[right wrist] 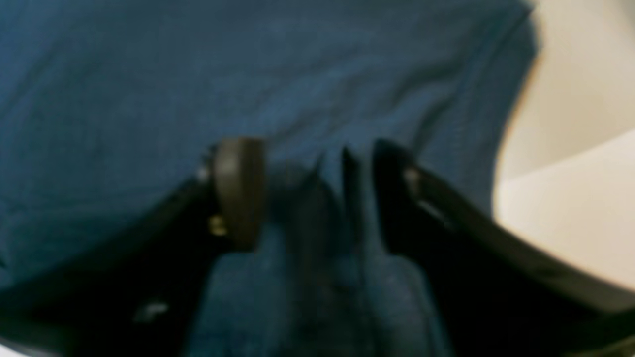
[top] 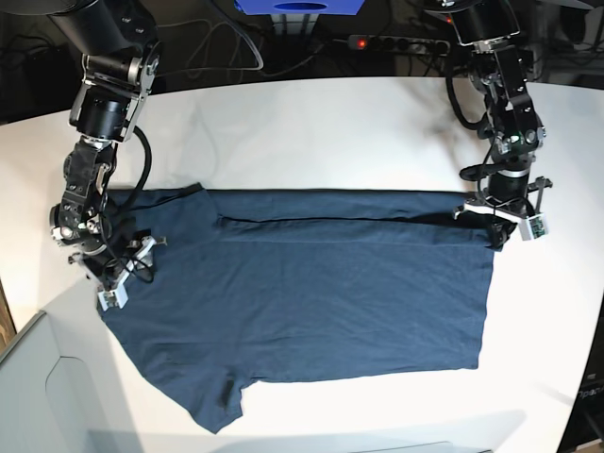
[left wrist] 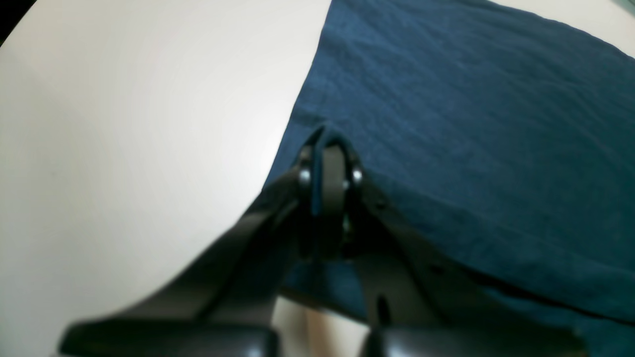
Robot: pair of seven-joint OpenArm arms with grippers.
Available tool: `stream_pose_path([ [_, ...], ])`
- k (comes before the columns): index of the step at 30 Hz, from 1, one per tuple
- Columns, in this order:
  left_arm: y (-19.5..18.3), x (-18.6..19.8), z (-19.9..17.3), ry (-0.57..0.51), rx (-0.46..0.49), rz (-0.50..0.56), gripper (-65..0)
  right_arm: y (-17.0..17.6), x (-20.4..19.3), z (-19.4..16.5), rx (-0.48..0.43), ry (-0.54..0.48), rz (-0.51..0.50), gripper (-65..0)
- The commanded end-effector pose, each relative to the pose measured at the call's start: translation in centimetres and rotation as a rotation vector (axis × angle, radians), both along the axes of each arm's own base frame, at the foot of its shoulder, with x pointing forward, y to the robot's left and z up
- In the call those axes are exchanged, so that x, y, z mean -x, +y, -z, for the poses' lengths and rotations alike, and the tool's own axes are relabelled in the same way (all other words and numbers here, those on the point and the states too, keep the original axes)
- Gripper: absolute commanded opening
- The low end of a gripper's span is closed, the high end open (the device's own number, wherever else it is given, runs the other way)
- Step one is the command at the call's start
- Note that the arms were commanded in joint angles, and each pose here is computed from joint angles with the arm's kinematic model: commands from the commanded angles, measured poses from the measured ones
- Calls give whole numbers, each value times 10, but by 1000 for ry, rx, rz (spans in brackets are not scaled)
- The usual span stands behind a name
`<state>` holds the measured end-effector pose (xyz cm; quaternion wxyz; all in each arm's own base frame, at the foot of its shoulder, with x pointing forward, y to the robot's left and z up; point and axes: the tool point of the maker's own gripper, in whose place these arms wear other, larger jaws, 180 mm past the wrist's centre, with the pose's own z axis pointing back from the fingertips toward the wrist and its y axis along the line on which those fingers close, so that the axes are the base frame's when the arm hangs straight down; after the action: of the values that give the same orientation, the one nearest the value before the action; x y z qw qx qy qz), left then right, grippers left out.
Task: Fold the T-shirt properly
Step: 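Hold the folded edge down with both grippers, adjusting the right gripper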
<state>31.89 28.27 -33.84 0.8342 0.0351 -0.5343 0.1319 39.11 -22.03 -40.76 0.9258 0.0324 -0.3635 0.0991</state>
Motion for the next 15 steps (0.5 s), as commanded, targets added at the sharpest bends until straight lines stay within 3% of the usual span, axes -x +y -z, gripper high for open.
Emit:
stream_pose_path([
  [1,4,-7,-17,-56,-22,-3,-650,-3,-15,-19,1,-61,-10,-247],
  [4,4,-7,-16,-56,-19,-3,-650,-2,-12,-16,-1,-54,-13,-219],
  [7,3,-7,-17,-57,-18,-3,-650,-2,-11,-15,-1,-51,-15,-274],
  [10,3,-7,-17,-57,-18,-3,-650,-2,-11,-15,-1,-51,-15,-425],
  [13,3,-7,-17,-57,-18,-3,-650,-2,-11,-14,-1,-49,-16,-633],
  [15,3,-7,-17,-57,-18,-3,-650,-2,-11,-14,-1,-47,-18,-645],
])
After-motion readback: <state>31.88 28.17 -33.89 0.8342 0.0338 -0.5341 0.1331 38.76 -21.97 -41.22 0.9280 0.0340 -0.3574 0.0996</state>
